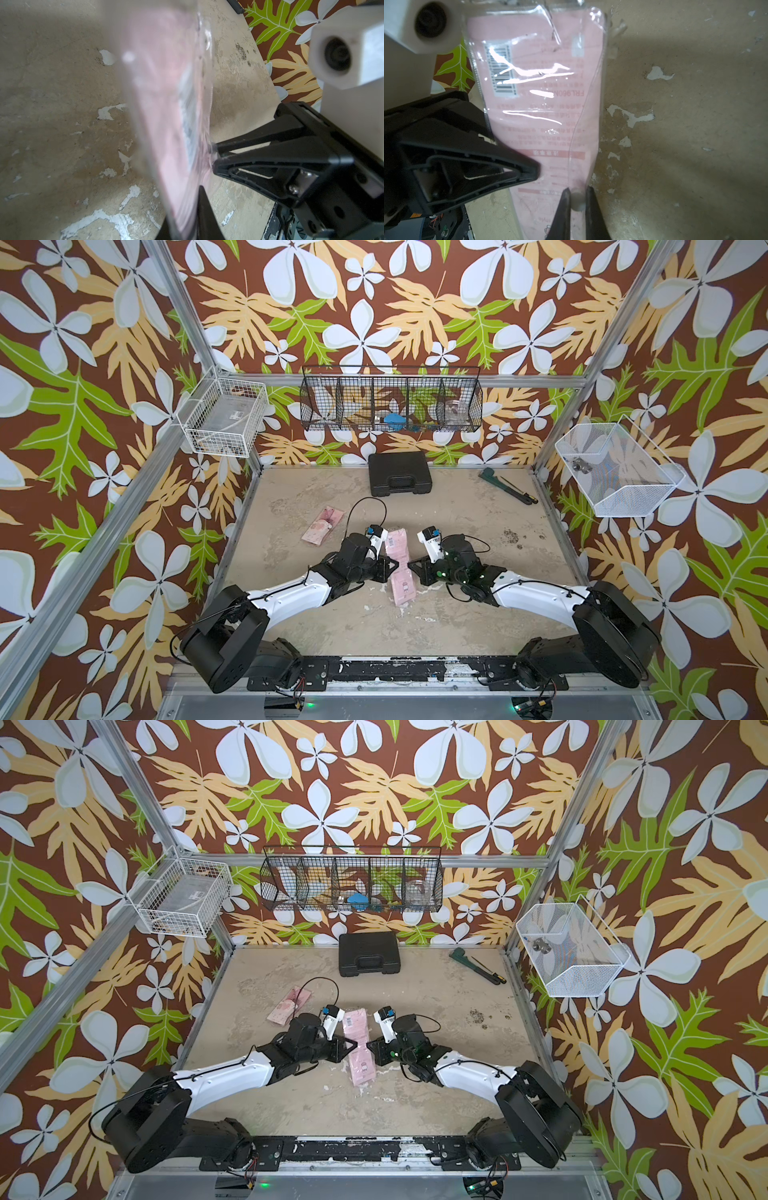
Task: Open the ruler set and take out the ruler
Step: Pick up the ruler set bag from the center of the board, then open the ruler set bag.
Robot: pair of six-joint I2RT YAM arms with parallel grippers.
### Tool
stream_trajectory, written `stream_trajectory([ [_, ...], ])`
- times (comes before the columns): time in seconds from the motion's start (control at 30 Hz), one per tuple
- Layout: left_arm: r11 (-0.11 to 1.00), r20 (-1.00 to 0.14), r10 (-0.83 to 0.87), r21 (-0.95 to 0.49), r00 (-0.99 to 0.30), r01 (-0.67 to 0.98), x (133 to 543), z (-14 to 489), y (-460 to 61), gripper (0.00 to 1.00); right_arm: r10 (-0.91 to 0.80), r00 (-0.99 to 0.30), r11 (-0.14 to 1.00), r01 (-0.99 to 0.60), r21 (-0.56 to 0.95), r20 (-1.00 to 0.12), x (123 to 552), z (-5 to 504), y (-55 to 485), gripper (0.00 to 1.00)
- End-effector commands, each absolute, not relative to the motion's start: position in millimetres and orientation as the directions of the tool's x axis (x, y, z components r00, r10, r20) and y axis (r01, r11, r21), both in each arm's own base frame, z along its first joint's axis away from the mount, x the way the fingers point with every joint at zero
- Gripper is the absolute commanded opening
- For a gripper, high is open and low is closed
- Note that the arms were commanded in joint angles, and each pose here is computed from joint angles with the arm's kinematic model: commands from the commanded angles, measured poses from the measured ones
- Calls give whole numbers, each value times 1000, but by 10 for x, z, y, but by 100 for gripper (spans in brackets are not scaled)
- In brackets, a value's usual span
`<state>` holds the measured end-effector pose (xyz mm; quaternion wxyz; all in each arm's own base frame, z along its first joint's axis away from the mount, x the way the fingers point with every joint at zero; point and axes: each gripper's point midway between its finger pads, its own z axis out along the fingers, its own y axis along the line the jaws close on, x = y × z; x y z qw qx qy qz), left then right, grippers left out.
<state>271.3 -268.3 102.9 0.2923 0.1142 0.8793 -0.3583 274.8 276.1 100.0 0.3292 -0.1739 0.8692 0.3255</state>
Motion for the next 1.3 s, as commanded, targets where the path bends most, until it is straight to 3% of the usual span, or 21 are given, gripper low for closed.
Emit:
stream_trajectory([
  [0.0, 886, -494, 34, -387, -869, 255, 2626, 505, -2160, 0, -95, -739, 888, -366, 279, -667, 2931, 727, 2281, 0],
  [0.83, 931, -451, 57, -297, -891, 210, 2585, 302, -1917, 0, -84, -765, 925, -298, 235, -639, 3001, 707, 1971, 0],
  [1.27, 939, -454, 57, -279, -889, 203, 2607, 266, -1885, 0, -37, -803, 853, -336, 400, -595, 2944, 747, 2042, 0],
])
